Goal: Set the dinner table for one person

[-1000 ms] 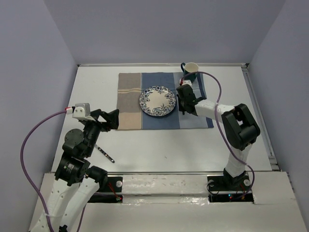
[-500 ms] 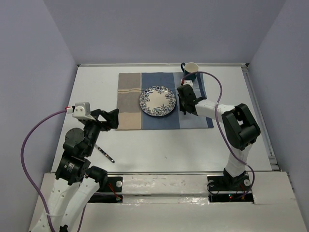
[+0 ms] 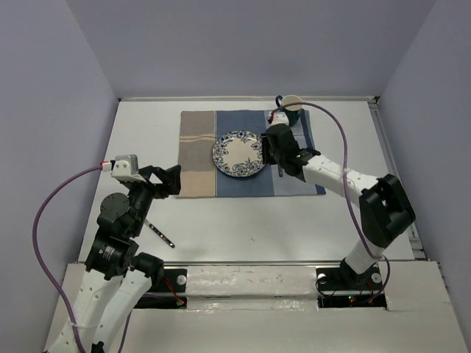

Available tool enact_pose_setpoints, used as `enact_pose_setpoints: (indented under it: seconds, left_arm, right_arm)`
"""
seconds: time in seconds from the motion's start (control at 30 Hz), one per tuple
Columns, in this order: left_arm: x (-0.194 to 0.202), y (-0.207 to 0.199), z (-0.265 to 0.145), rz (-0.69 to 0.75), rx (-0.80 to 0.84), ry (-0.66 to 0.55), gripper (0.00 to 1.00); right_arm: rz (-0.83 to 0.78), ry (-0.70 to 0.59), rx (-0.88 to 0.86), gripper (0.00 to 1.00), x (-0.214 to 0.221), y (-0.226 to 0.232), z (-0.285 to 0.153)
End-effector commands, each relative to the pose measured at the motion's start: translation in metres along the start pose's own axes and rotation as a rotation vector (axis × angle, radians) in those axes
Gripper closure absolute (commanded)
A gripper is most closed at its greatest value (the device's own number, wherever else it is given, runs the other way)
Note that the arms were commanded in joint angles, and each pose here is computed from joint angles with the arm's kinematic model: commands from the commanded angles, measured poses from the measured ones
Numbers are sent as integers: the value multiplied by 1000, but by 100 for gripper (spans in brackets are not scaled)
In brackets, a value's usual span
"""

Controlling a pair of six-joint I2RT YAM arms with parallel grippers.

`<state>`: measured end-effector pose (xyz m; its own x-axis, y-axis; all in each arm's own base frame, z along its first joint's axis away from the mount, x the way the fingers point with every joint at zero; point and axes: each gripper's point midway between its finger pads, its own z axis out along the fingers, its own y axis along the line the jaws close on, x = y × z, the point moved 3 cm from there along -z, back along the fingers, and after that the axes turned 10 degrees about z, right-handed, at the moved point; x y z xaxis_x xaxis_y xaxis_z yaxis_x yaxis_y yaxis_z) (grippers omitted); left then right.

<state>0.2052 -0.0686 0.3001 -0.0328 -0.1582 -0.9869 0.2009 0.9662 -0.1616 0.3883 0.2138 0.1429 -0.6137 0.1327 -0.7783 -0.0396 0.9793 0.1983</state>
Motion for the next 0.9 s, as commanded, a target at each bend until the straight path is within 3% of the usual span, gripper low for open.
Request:
enact_pose_setpoints:
  seconds: [0.0, 0.07, 0.1, 0.27, 0.33, 0.4, 0.43, 0.57, 0.77, 0.87]
  left_arm:
    - [-23, -1, -2, -40, -9, -76, 1]
    - [-29, -4, -3, -56, 6, -91, 1]
    - [-39, -6, -5, -71, 11, -113, 1]
    - [-86, -1, -19, -76, -38, -214, 1]
    - [-110, 4, -32, -64, -70, -270, 1]
    - [-134, 11, -49, -69, -109, -334, 1]
    - [-139, 12, -54, -68, -114, -349, 1]
    - [-153, 9, -66, -85, -93, -383, 1]
    - [-140, 10, -63, -79, -87, -360, 1]
    - [-139, 9, -64, -80, -79, -363, 1]
  right_arm:
    - [-113, -1, -388, 54, 34, 126, -57]
    - [-155, 2, -508, 52, 52, 174, -75]
    - [-199, 25, -588, 50, 83, 209, -87]
    - [-312, 30, -787, 49, 137, 306, -132]
    - [-382, 70, -828, 48, 178, 329, -136]
    - [-412, 61, -856, 48, 191, 348, -140]
    - [-444, 92, -854, 48, 215, 352, -134]
    - [-491, 122, -817, 46, 246, 362, -119]
    - [-534, 155, -734, 46, 269, 359, -100]
    - [-579, 148, -690, 54, 283, 355, -96]
